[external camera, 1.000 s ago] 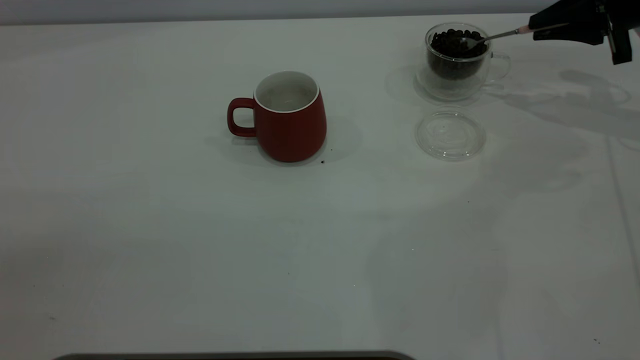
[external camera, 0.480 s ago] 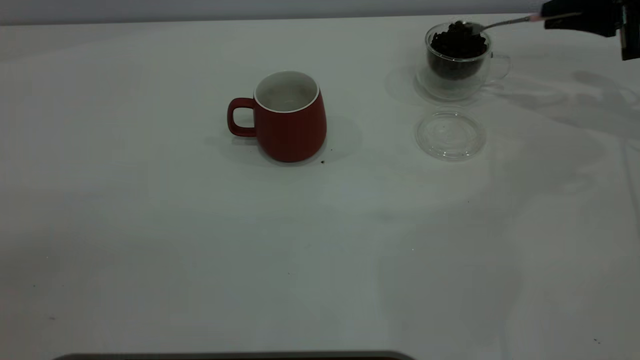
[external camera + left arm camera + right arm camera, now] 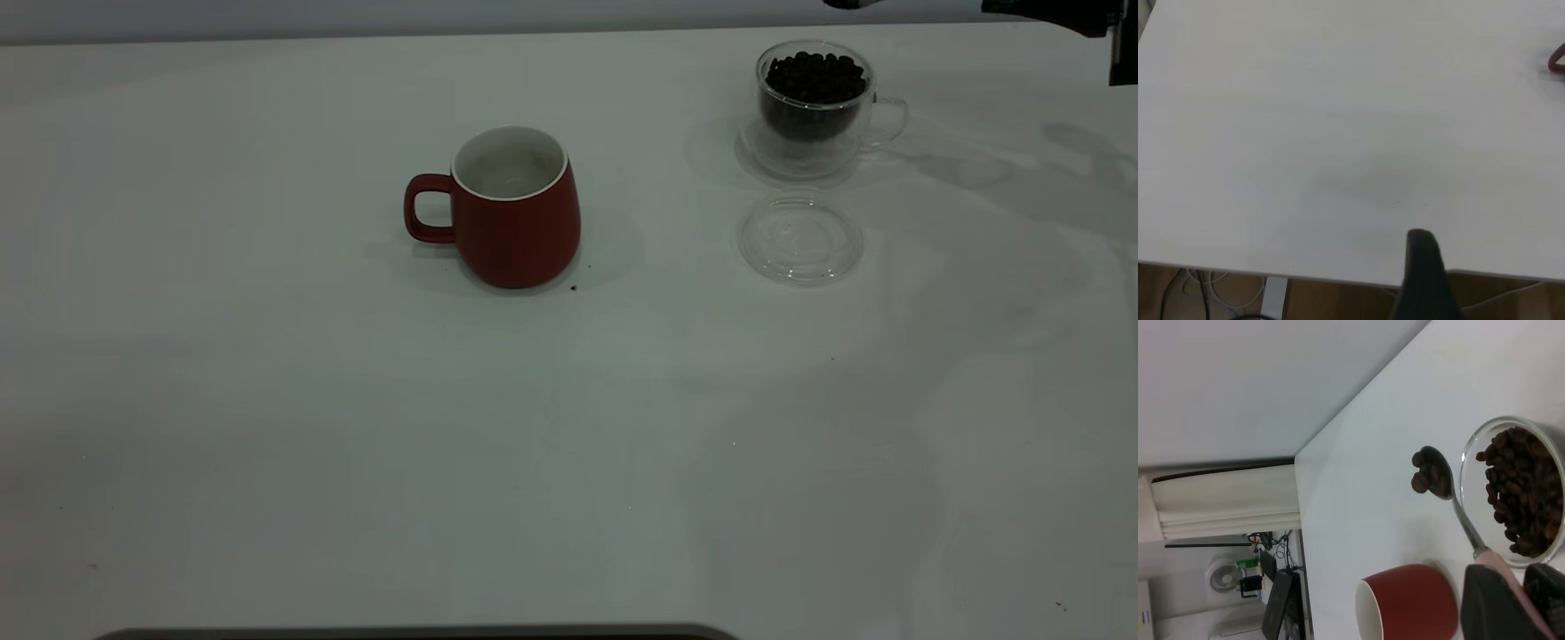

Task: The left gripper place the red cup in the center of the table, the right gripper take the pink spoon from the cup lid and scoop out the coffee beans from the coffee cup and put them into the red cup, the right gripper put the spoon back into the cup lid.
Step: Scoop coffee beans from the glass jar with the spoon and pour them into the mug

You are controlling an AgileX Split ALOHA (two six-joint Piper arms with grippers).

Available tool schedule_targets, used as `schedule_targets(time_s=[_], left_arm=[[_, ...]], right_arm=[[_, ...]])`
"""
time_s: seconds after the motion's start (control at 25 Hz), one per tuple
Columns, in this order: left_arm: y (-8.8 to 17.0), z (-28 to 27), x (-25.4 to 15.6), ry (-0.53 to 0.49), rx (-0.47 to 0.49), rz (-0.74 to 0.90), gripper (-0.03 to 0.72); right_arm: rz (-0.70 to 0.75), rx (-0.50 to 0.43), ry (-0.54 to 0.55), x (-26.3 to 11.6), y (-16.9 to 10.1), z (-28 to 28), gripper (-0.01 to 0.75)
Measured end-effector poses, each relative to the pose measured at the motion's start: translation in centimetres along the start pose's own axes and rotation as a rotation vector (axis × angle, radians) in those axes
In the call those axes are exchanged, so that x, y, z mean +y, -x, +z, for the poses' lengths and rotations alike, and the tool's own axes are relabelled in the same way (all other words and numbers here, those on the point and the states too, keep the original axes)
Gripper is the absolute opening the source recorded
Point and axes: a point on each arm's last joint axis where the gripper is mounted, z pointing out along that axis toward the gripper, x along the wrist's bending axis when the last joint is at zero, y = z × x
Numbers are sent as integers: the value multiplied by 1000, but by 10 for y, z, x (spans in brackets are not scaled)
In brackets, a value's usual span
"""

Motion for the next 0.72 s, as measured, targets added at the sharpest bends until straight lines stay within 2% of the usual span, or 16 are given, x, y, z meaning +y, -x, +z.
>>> schedule_targets(time_s=[0.36,0.72], left_arm=[[0,0,0,0,0,0,586],[0,0,0,0,0,0,586]], right_arm=[[50,2,-17,-3,-3,7,94],[2,21,-185,-41,-36,77,94]])
